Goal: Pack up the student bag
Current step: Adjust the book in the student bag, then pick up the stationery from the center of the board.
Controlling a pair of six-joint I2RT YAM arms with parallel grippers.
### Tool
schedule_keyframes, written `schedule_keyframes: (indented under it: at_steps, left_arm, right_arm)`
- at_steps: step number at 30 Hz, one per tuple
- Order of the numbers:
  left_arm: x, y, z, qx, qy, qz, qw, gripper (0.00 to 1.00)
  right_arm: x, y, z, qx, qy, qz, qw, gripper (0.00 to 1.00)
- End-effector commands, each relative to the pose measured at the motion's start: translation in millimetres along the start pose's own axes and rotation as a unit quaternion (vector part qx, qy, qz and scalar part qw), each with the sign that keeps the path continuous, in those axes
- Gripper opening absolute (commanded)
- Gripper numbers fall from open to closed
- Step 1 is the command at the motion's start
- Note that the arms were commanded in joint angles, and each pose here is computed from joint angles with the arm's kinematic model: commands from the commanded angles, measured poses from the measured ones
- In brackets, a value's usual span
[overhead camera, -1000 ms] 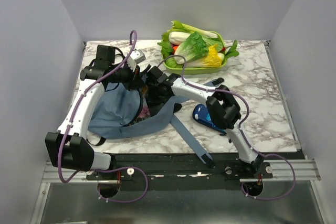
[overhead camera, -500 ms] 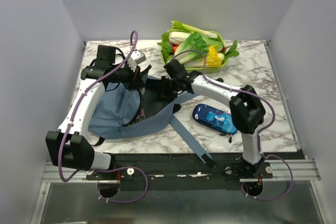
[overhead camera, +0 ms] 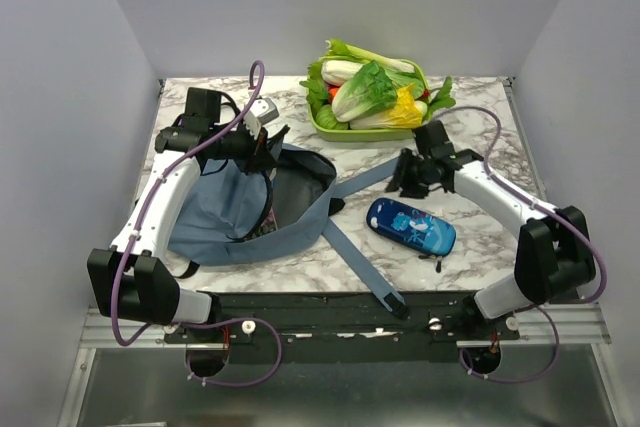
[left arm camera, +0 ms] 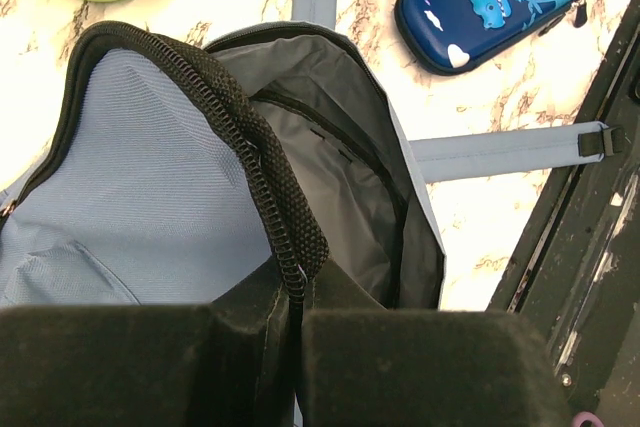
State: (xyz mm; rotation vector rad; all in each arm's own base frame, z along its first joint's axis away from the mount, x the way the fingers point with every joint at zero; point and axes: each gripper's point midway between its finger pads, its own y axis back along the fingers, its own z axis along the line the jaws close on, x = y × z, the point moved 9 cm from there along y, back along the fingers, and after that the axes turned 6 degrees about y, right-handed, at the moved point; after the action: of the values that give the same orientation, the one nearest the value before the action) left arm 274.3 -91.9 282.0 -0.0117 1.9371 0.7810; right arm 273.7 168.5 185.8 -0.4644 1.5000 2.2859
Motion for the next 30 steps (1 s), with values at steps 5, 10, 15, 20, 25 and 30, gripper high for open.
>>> schedule_keyframes:
  at_steps: [5, 10, 15, 20, 25, 30]
  left_arm:
    - [-1, -1, -5, 0.027, -0.009, -0.014, 0.999, 0.08]
    - [-2, 0, -5, 0.029, -0.010, -0.013, 0.999, 0.08]
    - [-2, -1, -6, 0.031, -0.005, -0.016, 0.999, 0.08]
    - [-1, -1, -7, 0.030, -0.007, -0.016, 0.999, 0.08]
    - [2, -2, -7, 0.035, -0.004, -0.016, 0.999, 0.08]
    - [5, -4, -6, 0.038, -0.001, -0.018, 0.999, 0.08]
  right_arm:
    - [44, 22, -97, 0.161, -0.153, 0.002, 0.975, 0.56]
    - [48, 18, -131, 0.192, -0.206, 0.010, 0.959, 0.60]
    - [60, 8, -142, 0.201, -0.227, 0.043, 0.952, 0.63]
    - [89, 18, -132, 0.141, -0.248, 0.054, 0.957, 0.67]
    - [122, 29, -117, 0.056, -0.286, 0.074, 0.954, 0.75]
    - [151, 30, -111, -0.010, -0.318, 0.070, 0.945, 0.80]
